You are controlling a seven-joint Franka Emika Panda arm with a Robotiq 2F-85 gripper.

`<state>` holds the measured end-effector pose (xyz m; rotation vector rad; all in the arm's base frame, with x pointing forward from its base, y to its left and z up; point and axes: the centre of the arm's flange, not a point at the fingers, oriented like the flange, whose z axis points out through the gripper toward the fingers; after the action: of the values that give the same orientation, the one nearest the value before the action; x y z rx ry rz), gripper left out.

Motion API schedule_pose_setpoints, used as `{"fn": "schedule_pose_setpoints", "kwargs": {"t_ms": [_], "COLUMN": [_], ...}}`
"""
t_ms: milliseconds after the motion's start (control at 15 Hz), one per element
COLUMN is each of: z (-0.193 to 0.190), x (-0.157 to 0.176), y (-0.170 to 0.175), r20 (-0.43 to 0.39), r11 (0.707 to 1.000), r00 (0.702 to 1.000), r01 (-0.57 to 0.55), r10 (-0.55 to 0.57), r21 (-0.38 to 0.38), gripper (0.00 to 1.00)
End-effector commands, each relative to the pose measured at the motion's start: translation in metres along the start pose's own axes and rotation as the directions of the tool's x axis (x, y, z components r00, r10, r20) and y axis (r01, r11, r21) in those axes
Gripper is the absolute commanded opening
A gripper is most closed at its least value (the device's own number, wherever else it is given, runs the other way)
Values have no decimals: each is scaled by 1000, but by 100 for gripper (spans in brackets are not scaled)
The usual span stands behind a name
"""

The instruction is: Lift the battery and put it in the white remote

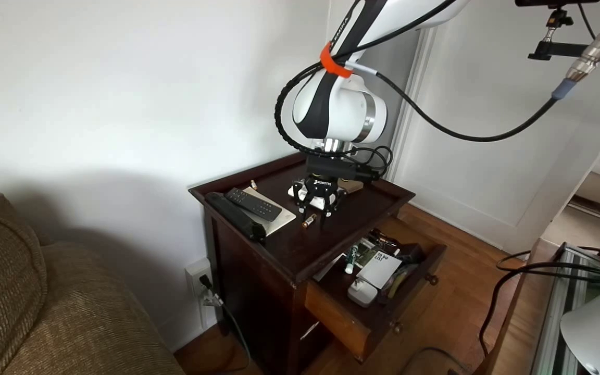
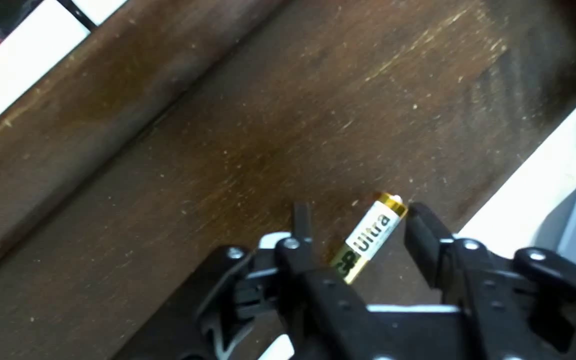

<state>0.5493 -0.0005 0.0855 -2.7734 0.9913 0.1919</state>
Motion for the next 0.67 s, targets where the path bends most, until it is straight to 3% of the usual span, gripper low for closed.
{"fn": "schedule_pose_setpoints", "kwargs": {"t_ms": [0, 200, 600], "z": [9, 8, -38], "x": [8, 10, 5], "y": [0, 2, -4], "r20": [12, 14, 2], "r11": [1000, 1000, 997], "r00": [1000, 1000, 999], "r01": [-14, -21, -54], "r10": [15, 21, 54], "r21": [-11, -12, 49], "gripper": [22, 1, 4]}}
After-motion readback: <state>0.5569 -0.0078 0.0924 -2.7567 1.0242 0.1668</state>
